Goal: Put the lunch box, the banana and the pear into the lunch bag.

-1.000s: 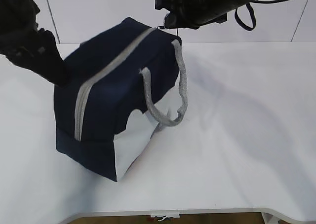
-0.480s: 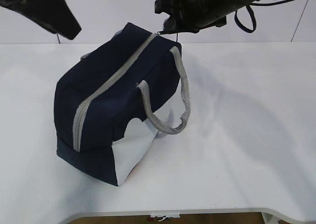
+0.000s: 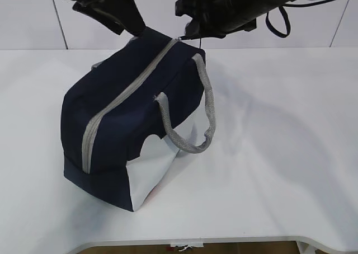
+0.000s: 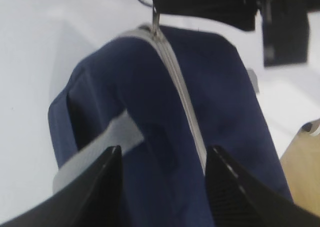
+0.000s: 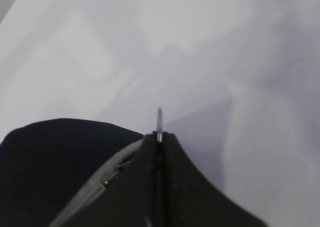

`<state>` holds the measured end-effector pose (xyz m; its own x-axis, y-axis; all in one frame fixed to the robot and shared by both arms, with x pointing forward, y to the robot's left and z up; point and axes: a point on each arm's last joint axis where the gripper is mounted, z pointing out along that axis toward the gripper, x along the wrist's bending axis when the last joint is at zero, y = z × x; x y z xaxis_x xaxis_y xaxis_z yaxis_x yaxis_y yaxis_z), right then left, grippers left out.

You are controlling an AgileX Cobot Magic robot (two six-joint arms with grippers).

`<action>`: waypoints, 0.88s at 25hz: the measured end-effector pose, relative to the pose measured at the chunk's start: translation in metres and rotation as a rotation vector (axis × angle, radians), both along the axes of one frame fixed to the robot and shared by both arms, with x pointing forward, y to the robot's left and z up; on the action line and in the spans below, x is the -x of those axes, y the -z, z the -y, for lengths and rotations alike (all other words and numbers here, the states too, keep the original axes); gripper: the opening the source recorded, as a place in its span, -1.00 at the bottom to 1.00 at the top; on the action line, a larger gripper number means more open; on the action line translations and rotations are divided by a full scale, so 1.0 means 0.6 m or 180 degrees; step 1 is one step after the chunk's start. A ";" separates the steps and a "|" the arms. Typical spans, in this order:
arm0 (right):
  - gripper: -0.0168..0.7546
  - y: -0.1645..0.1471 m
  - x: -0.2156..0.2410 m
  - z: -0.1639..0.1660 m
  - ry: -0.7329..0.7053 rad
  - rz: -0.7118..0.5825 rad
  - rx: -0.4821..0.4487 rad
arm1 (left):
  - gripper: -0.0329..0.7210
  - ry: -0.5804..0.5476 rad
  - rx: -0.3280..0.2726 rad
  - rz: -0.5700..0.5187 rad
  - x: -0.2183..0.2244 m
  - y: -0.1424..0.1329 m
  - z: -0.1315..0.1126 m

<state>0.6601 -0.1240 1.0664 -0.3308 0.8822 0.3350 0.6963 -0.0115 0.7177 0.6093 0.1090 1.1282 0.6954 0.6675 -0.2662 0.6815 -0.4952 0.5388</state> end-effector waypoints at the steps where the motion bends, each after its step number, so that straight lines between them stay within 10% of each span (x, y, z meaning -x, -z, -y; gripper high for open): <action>1: -0.92 0.000 0.000 0.000 0.0000 0.0000 0.0000 | 0.17 0.0003 0.0028 0.0003 -0.007 0.002 0.004; 10: -0.92 0.000 0.000 0.000 0.0000 0.0000 0.0000 | 0.27 0.0008 0.0033 -0.0159 -0.053 0.056 0.025; 18: -0.92 -0.001 -0.001 0.000 -0.0024 0.0041 0.0020 | -0.71 0.0002 -0.0098 -0.0117 -0.057 0.061 0.021; 22: -0.92 -0.002 -0.002 0.000 -0.0049 0.0094 0.0050 | -0.85 0.0055 -0.0123 -0.0077 -0.057 0.062 0.021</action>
